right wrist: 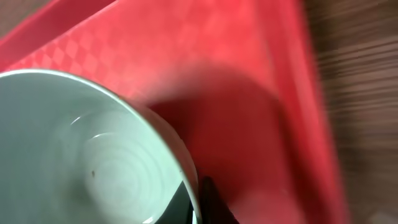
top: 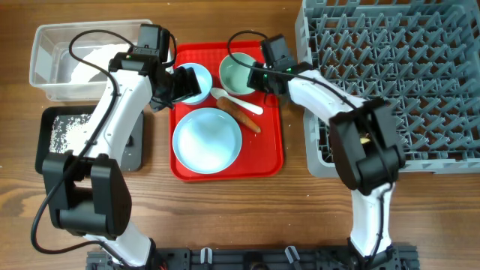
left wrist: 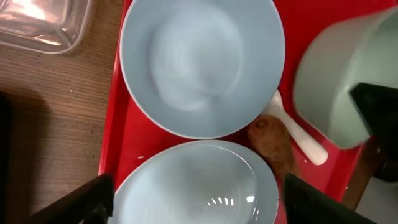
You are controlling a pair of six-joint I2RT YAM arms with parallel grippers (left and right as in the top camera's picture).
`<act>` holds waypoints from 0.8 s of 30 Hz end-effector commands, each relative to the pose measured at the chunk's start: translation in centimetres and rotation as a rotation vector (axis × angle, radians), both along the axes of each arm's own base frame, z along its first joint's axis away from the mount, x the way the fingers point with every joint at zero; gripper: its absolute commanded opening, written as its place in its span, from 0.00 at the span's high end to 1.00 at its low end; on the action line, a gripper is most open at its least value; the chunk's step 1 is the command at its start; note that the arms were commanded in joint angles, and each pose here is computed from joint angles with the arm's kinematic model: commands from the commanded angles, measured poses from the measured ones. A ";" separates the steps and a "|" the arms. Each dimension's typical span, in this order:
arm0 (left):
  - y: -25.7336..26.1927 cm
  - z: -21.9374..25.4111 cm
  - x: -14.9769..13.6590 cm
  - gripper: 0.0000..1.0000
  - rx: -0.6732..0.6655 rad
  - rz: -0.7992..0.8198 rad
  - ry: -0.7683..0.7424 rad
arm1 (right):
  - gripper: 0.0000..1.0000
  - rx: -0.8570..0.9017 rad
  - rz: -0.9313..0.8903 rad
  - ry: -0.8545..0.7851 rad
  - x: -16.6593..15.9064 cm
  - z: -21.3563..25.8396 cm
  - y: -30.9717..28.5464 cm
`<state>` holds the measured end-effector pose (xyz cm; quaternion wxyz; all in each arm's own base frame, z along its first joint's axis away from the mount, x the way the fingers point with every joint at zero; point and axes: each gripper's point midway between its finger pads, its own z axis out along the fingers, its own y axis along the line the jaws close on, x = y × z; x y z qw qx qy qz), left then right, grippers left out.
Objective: Sort waste into correct bins and load items into the dishwasher rack
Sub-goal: 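Reach the right gripper to the green bowl and grasp it, then carry the green bowl with the right gripper over the dish rack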
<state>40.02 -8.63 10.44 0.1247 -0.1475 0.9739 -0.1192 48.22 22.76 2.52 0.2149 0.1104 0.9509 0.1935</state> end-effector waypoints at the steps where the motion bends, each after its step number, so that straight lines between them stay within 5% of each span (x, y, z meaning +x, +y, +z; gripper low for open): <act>1: 0.3 1.0 0.5 0.11 0.013 0.000 -0.039 | 0.96 -0.068 0.000 -0.219 1.4 10.4 -2.7; 7: 2.7 1.6 1.0 0.12 0.074 0.053 -0.065 | 0.96 -0.302 -0.097 -0.375 -2.0 21.3 -10.2; 12: 8.9 4.2 2.1 0.06 0.073 0.206 -0.132 | 0.96 -0.722 -0.267 -0.414 -5.8 26.7 -19.5; 18: 11.8 4.1 1.6 0.05 0.050 0.277 -0.115 | 0.96 -1.214 -0.238 -0.306 -6.6 27.6 -24.2; 24: 11.7 4.1 1.6 0.05 0.050 0.275 -0.114 | 0.96 -1.478 0.107 -0.189 -3.1 24.9 -23.4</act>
